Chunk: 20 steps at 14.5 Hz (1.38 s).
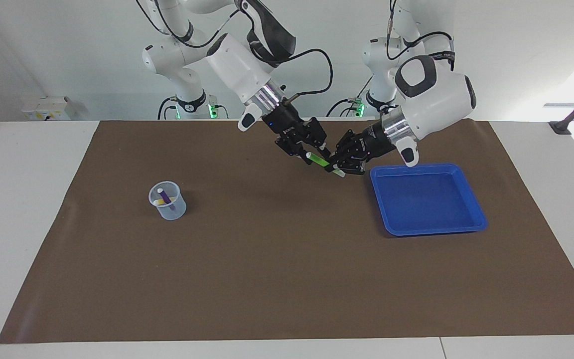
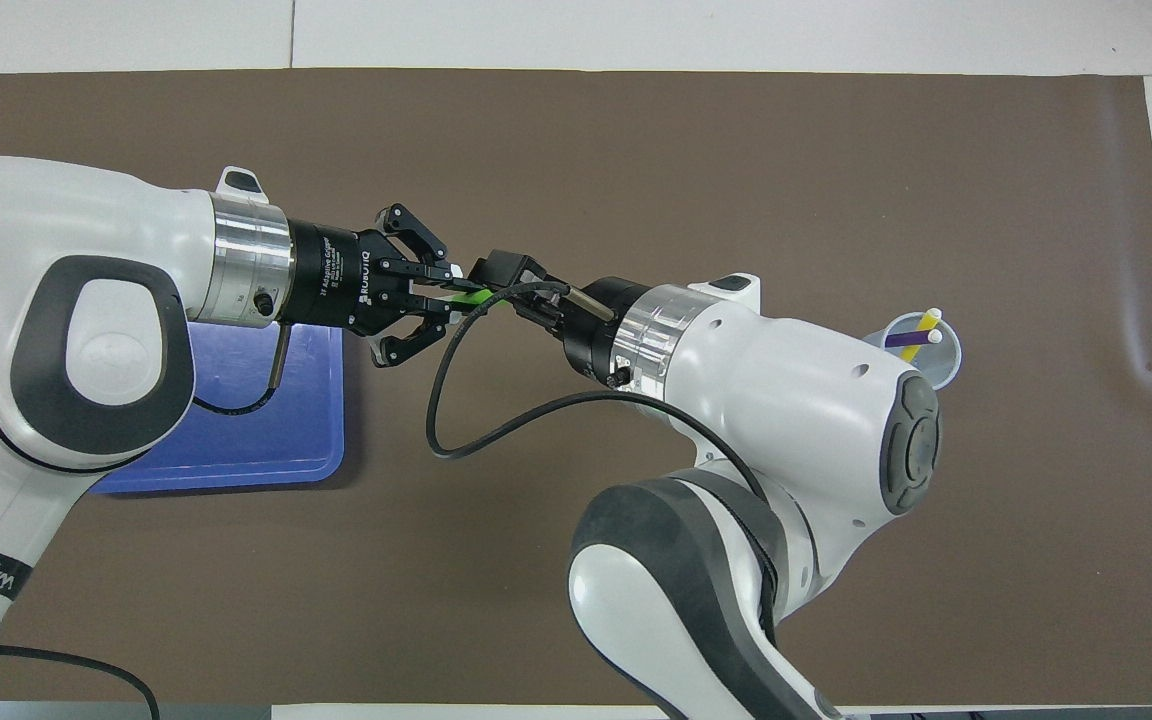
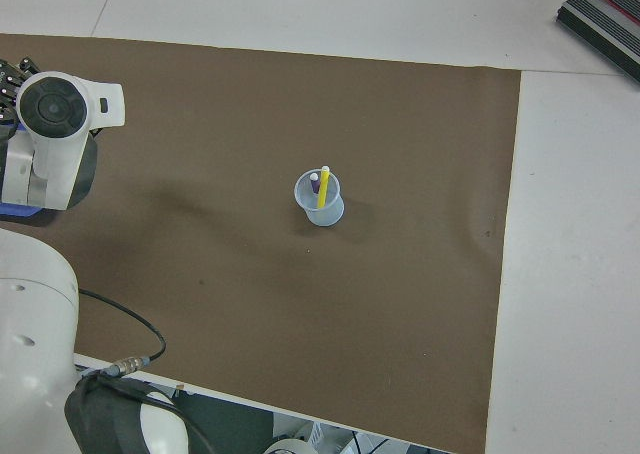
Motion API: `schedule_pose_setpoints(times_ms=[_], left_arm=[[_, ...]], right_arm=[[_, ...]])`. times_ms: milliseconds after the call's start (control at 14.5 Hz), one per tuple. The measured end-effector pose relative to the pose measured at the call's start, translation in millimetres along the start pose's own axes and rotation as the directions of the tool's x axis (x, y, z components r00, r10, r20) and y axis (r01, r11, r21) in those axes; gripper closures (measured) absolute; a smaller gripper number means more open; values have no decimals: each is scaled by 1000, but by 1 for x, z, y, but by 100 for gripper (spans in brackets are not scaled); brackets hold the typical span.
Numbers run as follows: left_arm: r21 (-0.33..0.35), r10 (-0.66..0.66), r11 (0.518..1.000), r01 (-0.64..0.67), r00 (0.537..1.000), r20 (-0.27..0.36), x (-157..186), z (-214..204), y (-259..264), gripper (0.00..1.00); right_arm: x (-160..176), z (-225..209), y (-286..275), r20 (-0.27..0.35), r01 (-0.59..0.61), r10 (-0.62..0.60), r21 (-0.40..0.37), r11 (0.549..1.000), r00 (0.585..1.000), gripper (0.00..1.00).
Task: Transfer and insert pens with both arms
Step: 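Pass the green pen from the left gripper to the right gripper, then insert the green pen into the white cup while the left gripper withdraws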
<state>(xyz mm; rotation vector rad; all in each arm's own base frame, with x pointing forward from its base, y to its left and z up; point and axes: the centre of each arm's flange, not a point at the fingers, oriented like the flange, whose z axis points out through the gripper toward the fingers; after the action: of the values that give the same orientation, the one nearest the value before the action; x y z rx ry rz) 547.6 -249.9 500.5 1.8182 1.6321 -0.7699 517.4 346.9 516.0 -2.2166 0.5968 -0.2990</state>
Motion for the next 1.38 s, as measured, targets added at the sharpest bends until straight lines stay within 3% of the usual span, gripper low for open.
schedule_pose_setpoints(times_ms=[138, 275, 413, 550, 619, 963, 1032, 1101, 1376], left_arm=[[0, -1, 1000, 1, 1000, 1, 0, 0, 0, 84], [-1, -3, 1000, 3, 1000, 2, 0, 0, 0, 84], [-2, -4, 1000, 4, 1000, 3, 0, 0, 0, 84], [-15, -8, 1000, 8, 1000, 5, 2, -5, 2, 84], [-16, -8, 1000, 8, 1000, 5, 2, -6, 2, 84], [-19, -8, 1000, 8, 1000, 5, 1, -6, 2, 84], [-23, -7, 1000, 7, 1000, 5, 1, -6, 2, 80], [-26, -6, 1000, 6, 1000, 5, -1, -6, 2, 67], [-38, 17, 999, -17, 1000, 2, -4, -11, 1, 22]], right_arm=[[1, -1, -1, -2, 0, 0, 2, 1000, 1000, 38], [2, -1, -1, -3, 0, 0, 4, 1000, 1000, 49], [2, -1, -2, -3, 0, 0, 4, 1000, 1000, 53], [4, 1, 2, -4, -4, 4, -2, 1000, 1000, 77], [4, 1, 1, -4, -4, 4, -2, 1000, 1000, 82], [4, 1, 1, -4, -4, 4, -2, 1000, 1000, 82], [6, 0, 2, -5, -2, 2, -2, 1000, 1000, 82], [9, -1, 3, 4, 8, -8, -10, 1000, 1000, 82], [51, -33, 24, 143, 159, -140, -127, 979, 980, 82]])
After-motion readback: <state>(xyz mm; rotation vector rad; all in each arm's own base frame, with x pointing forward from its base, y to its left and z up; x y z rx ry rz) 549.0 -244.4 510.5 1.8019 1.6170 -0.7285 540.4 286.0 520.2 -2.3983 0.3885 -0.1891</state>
